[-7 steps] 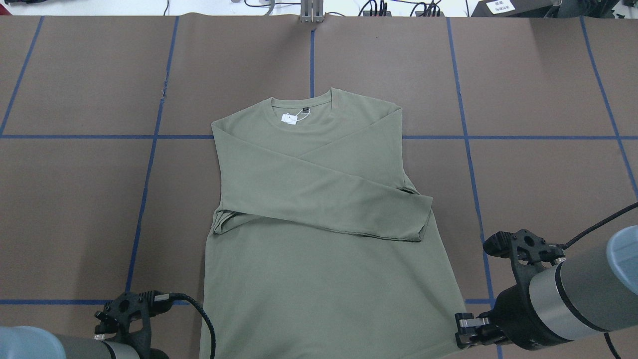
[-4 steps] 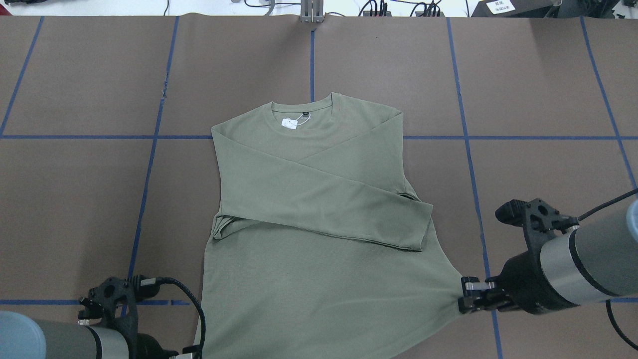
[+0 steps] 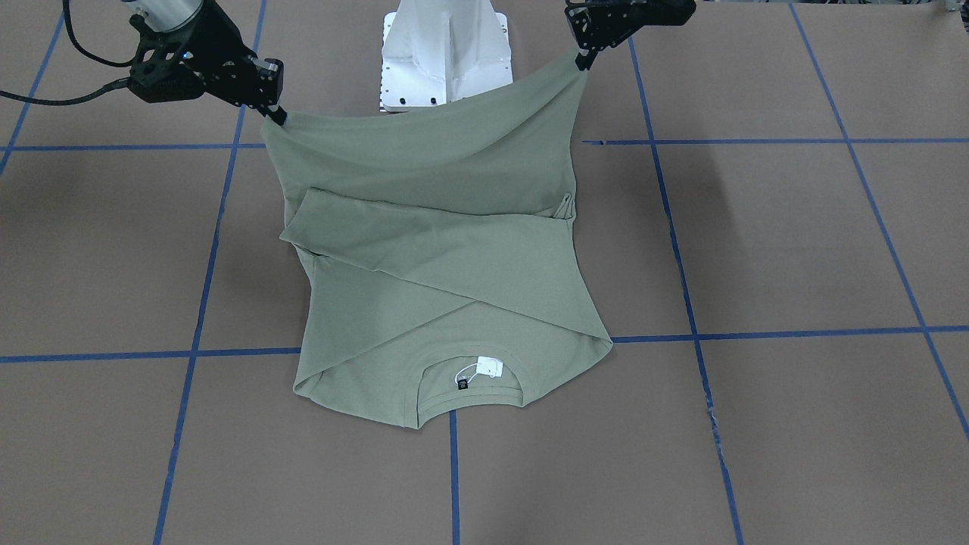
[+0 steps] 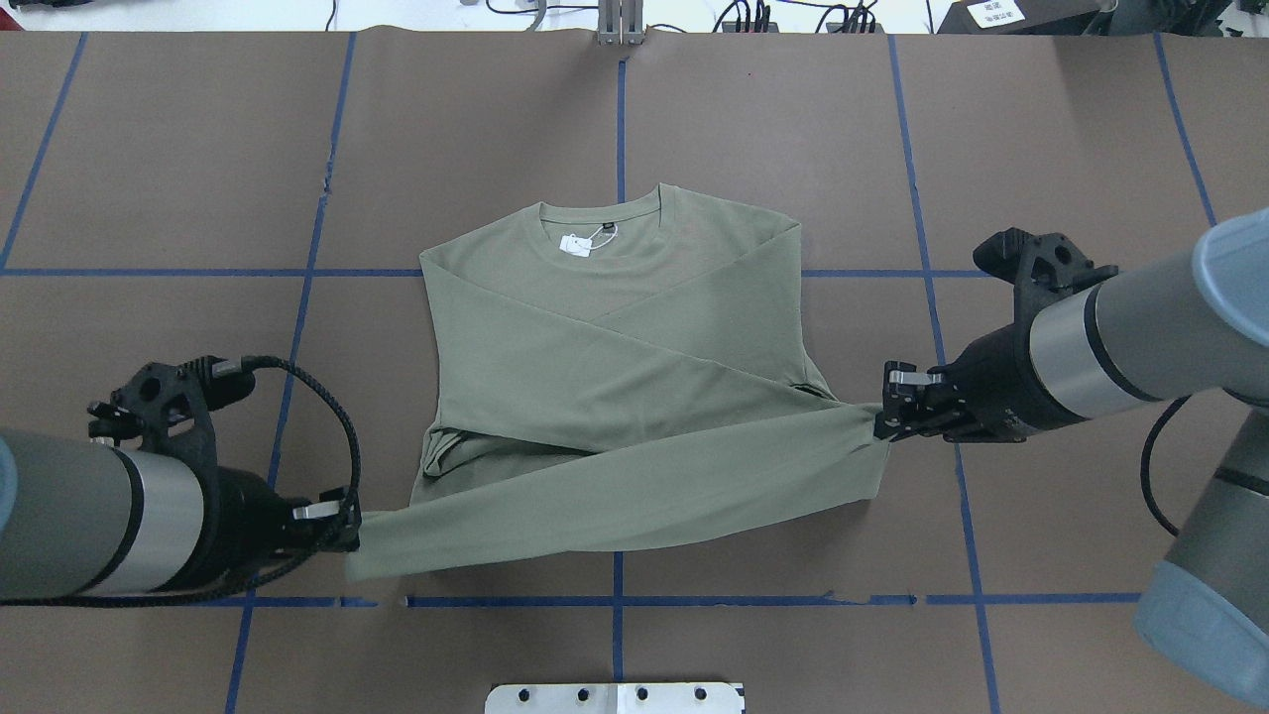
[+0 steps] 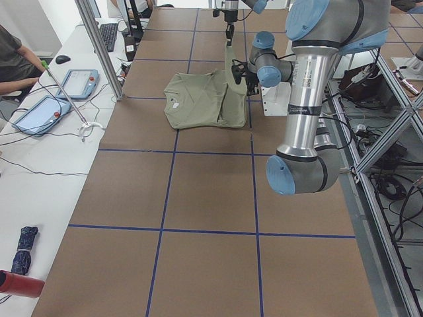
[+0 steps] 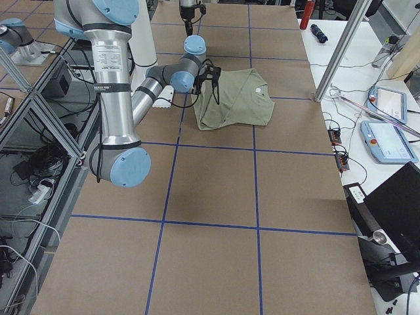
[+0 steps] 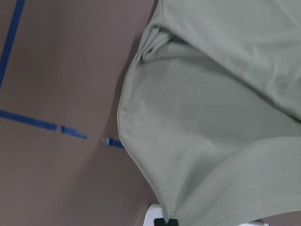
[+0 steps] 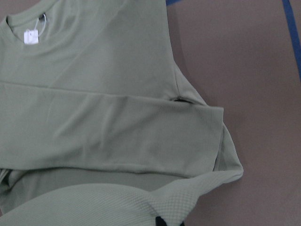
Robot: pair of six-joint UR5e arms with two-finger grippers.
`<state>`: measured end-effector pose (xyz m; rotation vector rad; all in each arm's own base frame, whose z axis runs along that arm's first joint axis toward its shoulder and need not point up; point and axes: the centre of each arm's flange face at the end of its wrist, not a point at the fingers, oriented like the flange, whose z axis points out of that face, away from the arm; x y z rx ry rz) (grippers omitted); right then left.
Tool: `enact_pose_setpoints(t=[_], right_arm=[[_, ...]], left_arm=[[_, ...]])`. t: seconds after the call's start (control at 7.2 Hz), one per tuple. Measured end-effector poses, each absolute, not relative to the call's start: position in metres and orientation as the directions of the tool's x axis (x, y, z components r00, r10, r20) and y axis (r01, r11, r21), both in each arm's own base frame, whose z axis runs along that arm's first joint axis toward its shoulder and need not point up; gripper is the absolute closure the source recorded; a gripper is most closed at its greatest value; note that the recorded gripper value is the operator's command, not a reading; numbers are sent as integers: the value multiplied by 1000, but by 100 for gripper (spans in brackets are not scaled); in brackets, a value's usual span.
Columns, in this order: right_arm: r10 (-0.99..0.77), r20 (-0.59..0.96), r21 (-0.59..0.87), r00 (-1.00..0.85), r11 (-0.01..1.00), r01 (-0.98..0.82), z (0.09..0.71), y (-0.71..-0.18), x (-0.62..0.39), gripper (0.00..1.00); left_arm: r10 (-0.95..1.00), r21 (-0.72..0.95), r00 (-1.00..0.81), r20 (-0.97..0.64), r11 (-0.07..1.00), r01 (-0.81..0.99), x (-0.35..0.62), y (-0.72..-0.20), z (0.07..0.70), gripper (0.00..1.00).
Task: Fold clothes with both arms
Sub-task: 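Lift the hem corners with both grippers, then carry the hem with both grippers over the shirt toward the collar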
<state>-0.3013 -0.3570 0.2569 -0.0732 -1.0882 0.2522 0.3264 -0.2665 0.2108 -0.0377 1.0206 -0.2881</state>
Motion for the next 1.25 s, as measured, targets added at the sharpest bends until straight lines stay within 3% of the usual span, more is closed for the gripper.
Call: enact_pose_setpoints(t=[0.56,1.25], right_arm=[[254,858,-123,446,945,-302,244,-459,-328,100],[259,834,-65,487,922,-381,295,-559,-370,100]], left_arm=[[-250,-73,545,-800,943,325,329,-393,222,100],[-261,-30,580,-772,926,376,374,-508,266,100]])
